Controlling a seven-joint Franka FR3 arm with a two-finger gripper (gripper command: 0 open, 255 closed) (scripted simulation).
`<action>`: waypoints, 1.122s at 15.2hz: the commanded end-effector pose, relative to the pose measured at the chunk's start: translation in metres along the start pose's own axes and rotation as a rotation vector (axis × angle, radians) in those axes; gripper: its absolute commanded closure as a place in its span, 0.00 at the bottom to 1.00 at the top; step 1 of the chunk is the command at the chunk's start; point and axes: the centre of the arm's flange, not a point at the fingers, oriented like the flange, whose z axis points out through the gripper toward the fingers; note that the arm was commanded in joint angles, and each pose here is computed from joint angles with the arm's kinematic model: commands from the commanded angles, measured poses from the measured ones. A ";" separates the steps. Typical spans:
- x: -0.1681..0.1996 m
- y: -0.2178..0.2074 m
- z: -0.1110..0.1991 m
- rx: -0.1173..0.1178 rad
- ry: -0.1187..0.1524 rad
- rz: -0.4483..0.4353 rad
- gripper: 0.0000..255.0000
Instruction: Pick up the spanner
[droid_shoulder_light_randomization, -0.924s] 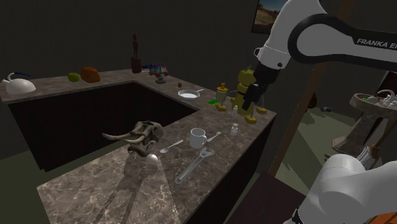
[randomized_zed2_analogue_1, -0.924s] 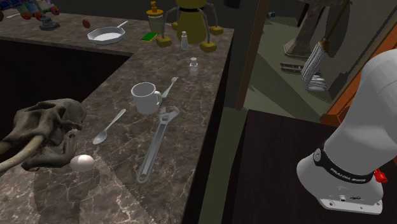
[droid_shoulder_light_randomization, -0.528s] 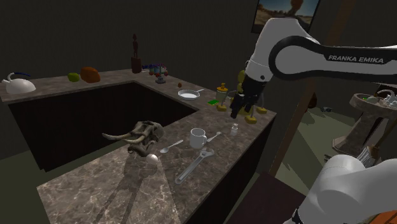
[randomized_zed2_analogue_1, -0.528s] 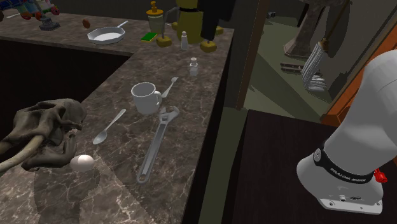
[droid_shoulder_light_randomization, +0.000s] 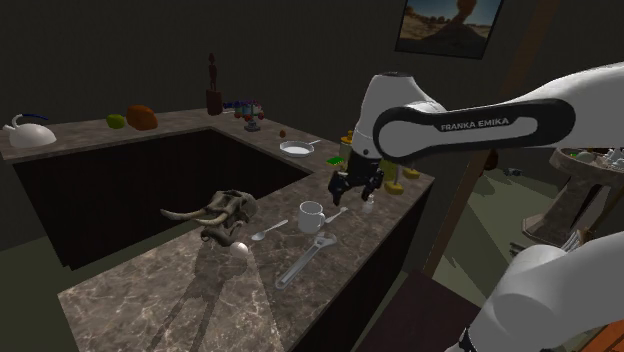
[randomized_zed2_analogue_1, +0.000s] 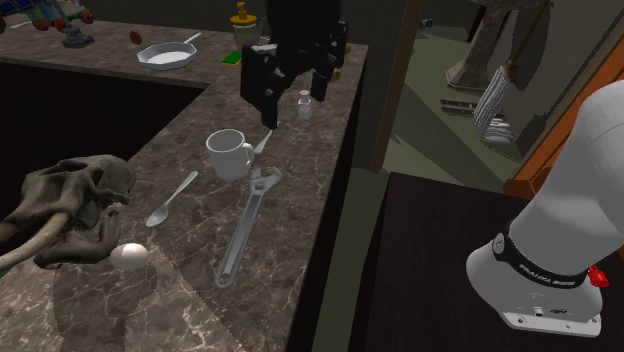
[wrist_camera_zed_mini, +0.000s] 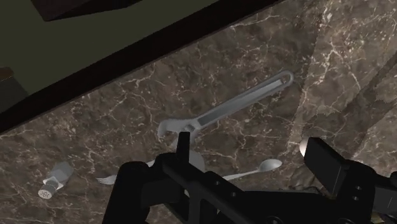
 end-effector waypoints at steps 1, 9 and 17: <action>0.006 -0.006 0.028 -0.004 -0.008 0.085 0.00; 0.045 -0.029 0.126 -0.026 -0.043 0.401 0.00; 0.085 -0.038 0.226 -0.048 -0.077 0.717 0.00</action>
